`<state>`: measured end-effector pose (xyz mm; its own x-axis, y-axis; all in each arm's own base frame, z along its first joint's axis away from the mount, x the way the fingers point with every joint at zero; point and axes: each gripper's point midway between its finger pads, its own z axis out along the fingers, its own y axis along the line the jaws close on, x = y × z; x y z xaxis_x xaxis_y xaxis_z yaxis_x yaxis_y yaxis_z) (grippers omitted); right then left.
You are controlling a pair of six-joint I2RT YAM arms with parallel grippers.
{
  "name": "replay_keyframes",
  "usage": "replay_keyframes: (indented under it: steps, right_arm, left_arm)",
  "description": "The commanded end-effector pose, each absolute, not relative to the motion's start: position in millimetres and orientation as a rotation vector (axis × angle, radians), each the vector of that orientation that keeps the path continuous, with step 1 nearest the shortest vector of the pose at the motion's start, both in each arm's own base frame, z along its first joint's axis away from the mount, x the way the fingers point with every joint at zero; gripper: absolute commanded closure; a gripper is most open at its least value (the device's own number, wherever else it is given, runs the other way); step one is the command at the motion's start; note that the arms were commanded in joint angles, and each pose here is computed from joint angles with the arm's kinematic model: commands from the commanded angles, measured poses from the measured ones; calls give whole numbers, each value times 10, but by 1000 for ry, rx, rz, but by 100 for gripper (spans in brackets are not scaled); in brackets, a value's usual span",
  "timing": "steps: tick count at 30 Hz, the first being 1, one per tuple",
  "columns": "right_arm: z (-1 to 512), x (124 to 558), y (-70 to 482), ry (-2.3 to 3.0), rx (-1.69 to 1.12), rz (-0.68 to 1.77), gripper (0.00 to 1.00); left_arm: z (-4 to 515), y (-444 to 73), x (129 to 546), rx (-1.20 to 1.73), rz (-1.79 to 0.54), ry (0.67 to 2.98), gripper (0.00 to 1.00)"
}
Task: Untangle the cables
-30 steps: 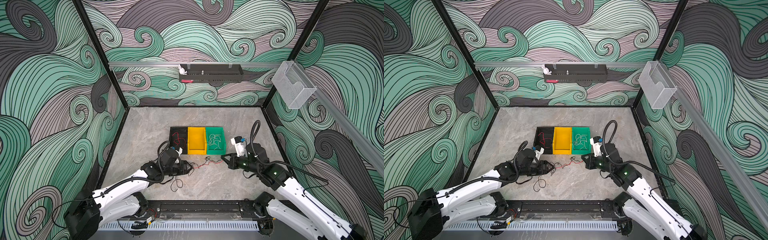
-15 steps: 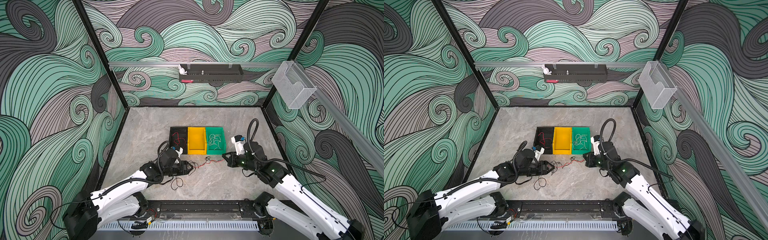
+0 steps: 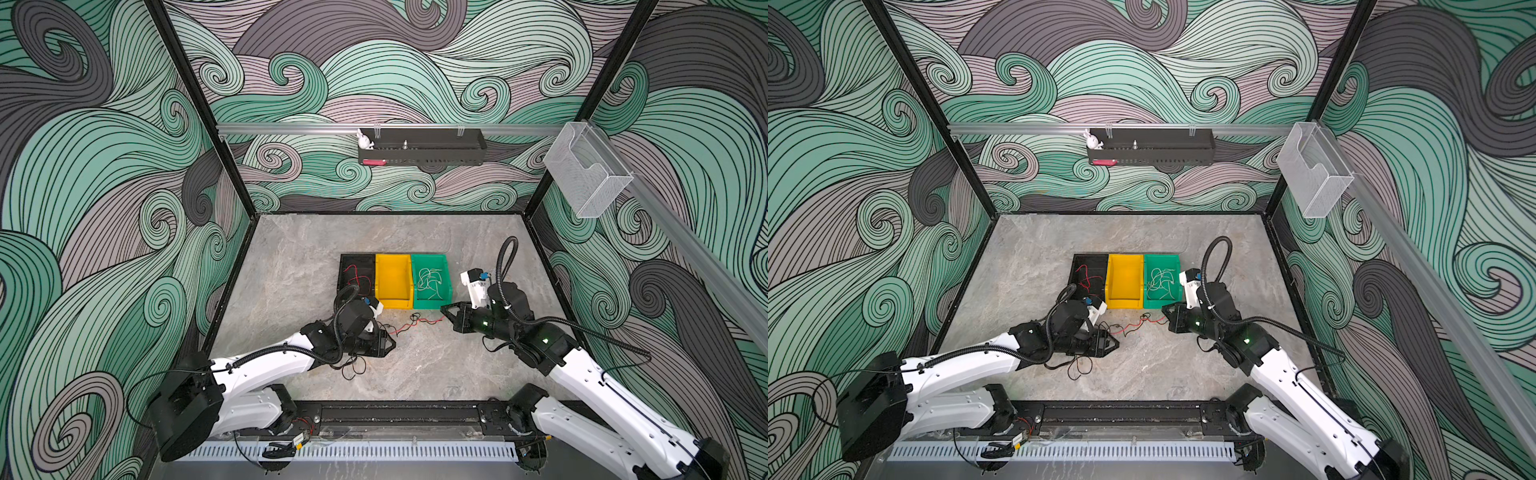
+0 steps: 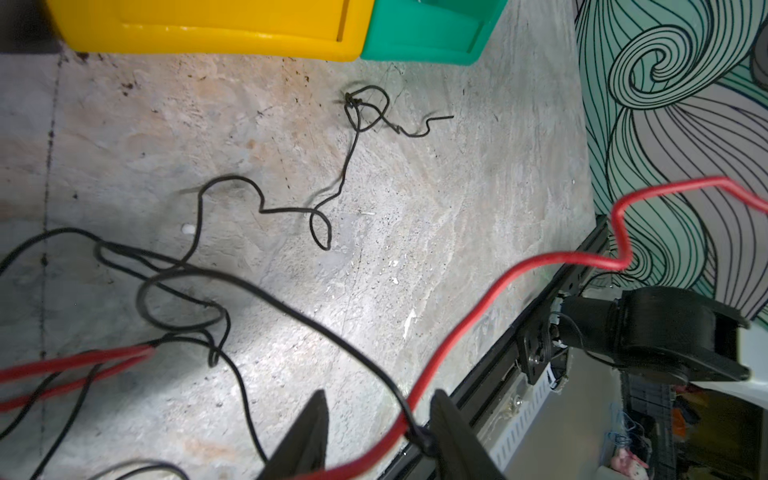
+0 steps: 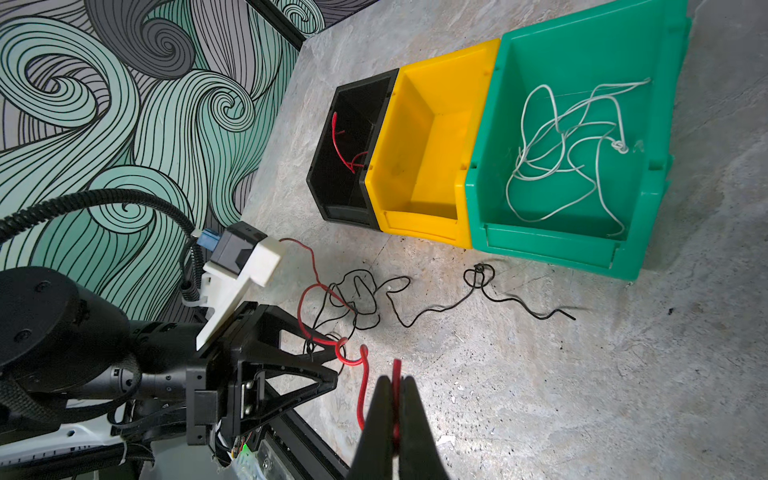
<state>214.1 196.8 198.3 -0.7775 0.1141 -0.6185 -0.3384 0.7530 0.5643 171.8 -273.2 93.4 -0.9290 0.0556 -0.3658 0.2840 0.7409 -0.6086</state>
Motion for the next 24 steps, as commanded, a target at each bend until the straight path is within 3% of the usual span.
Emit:
replay_keyframes:
  steps: [1, 3, 5, 12, 24]
  right_arm:
    - [1954, 2149, 1929, 2290, -159, 880, 98]
    - [1899, 2166, 1868, 2302, -155, 826, 98]
    - [1852, 2184, 1810, 2314, -150, 776, 98]
    - [1749, 2234, 1370, 2346, -123, 499, 98]
    - [1623, 2288, 921, 2382, 1, 350, 97]
  left_arm:
    - [1112, -2769, 1815, 266, -983, 2555, 77]
    - [1140, -2715, 1835, 247, -956, 2545, 87]
    - [1150, -2644, 1848, 217, -920, 2544, 92]
    - [1099, -2362, 1887, 134, -759, 2561, 95]
    - [936, -1955, 1939, 7, -559, 2577, 96]
